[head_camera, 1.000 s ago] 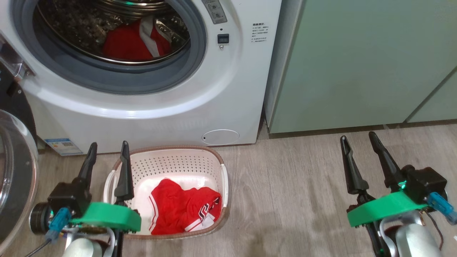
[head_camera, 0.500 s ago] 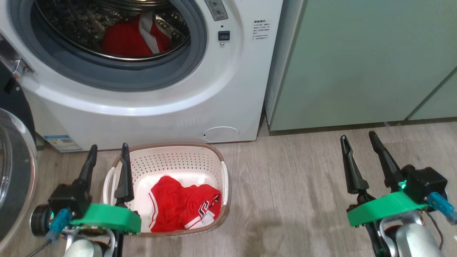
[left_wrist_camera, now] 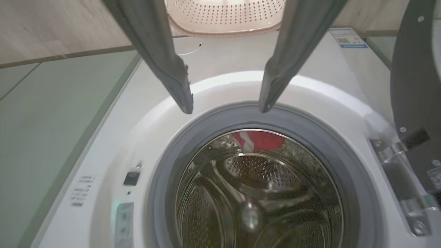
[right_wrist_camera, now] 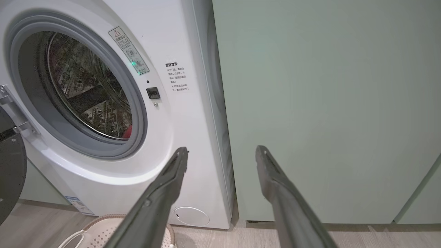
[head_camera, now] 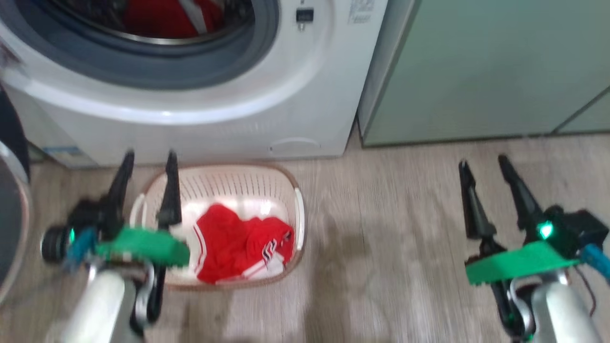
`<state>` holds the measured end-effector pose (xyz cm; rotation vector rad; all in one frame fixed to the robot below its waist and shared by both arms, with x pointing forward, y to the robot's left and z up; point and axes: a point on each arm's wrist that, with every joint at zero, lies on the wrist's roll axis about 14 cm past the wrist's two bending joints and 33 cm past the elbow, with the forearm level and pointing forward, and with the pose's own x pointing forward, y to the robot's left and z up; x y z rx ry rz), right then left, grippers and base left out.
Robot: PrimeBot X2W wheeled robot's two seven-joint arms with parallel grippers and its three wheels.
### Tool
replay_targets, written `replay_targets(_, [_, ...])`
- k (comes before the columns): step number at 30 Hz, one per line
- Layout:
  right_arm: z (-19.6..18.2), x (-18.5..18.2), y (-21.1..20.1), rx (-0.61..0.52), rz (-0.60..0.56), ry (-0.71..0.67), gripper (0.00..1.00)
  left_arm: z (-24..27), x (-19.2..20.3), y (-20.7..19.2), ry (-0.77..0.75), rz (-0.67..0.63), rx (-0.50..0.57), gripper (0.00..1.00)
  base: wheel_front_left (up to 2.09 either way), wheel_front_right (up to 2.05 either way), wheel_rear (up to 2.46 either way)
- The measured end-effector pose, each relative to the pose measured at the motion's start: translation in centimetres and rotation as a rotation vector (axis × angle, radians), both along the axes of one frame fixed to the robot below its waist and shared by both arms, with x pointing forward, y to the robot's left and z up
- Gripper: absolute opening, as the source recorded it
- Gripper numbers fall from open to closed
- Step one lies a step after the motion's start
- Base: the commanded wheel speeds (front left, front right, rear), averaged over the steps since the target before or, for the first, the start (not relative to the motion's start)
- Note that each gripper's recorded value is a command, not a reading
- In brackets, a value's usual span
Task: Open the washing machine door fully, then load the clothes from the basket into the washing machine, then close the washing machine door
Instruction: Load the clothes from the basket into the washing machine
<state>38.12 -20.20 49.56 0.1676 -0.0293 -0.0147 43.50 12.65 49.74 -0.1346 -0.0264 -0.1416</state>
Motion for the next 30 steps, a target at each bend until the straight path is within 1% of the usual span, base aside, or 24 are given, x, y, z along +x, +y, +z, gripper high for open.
replay_targets(3, [-0.1,1.9,0.3,-0.005,0.011,-0.008,1.00,-1.5,3.0,-0.6,0.045,-0.016,0.011,1.00,0.00,0.00,0.00])
replay_targets(6, [-0.7,4.0,0.6,-0.008,0.023,-0.012,1.00,-4.7,5.7,-1.2,0.139,-0.040,0.021,1.00,0.00,0.00,0.00])
replay_targets(10, [-2.4,6.3,1.2,0.003,0.045,0.005,1.00,-10.5,8.6,-1.8,0.300,-0.062,0.035,1.00,0.00,0.00,0.00])
replay_targets(13, [-4.1,7.9,1.7,0.006,0.061,0.025,1.00,-15.7,9.7,-2.3,0.438,-0.089,0.047,1.00,0.00,0.00,0.00])
replay_targets(16, [-5.8,9.2,1.8,0.015,0.067,0.049,1.00,-21.3,9.4,-3.2,0.596,-0.125,0.045,1.00,0.00,0.00,0.00])
replay_targets(21, [-9.3,10.5,1.9,0.029,0.079,0.113,1.00,-29.8,7.1,-5.0,0.853,-0.219,0.057,1.00,0.00,0.00,0.00])
replay_targets(26, [-11.7,11.3,1.3,0.037,0.067,0.153,1.00,-35.8,4.9,-6.9,1.035,-0.296,0.051,1.00,0.00,0.00,0.00])
replay_targets(30, [-13.7,11.0,0.7,0.037,0.055,0.196,1.00,-39.7,2.7,-8.2,1.167,-0.345,0.054,1.00,0.00,0.00,0.00])
